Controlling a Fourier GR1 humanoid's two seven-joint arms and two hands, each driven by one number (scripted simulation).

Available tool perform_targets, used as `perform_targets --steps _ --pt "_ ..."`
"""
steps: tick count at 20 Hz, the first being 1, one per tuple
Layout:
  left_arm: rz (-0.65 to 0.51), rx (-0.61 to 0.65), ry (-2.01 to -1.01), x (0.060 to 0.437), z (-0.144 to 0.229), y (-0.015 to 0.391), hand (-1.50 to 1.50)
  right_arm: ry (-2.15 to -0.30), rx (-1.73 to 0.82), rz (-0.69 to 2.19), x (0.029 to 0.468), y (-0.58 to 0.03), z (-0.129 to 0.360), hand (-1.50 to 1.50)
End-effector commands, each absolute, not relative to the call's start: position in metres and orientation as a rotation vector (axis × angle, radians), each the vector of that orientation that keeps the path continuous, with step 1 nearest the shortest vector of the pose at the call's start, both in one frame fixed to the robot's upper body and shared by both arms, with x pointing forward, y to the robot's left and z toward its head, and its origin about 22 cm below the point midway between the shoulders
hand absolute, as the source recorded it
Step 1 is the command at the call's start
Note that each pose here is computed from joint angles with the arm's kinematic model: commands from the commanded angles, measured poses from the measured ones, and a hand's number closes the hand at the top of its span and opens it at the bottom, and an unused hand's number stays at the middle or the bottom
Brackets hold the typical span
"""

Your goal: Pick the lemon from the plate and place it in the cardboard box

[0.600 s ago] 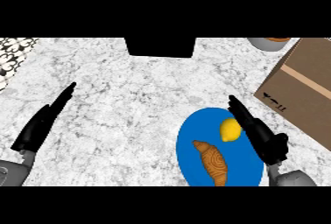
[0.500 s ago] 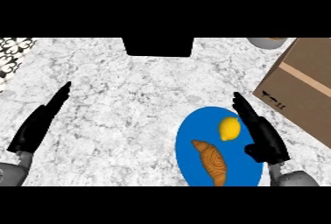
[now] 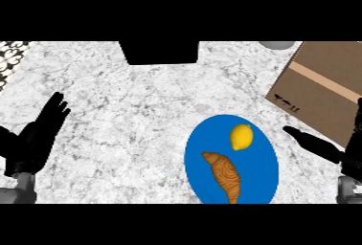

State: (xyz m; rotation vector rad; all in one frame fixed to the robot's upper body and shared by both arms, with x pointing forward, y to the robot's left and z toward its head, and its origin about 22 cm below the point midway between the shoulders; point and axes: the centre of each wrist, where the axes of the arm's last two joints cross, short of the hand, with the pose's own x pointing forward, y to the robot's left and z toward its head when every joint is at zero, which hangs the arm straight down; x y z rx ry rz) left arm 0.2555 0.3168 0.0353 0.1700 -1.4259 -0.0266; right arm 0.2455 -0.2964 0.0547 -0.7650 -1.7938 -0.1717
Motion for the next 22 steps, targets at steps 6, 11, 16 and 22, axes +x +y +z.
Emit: perform_targets --steps 6,11,16,22 --pt "0.05 0.078 -1.437 0.239 0.037 0.32 0.0 -1.775 -1.027 0.039 0.18 -0.246 0.049 -1.5" --pt "0.036 0.083 -1.458 0.244 0.053 0.321 0.0 -1.378 -1.102 0.34 0.167 -0.278 0.036 -1.5" --pt "0.026 0.064 -1.458 0.248 0.052 0.315 0.0 -1.141 -1.122 0.452 0.178 -0.261 0.063 -1.5" --pt "0.002 0.024 -1.453 0.26 0.063 0.314 0.0 -0.908 -1.053 0.52 0.198 -0.207 0.102 -1.5"
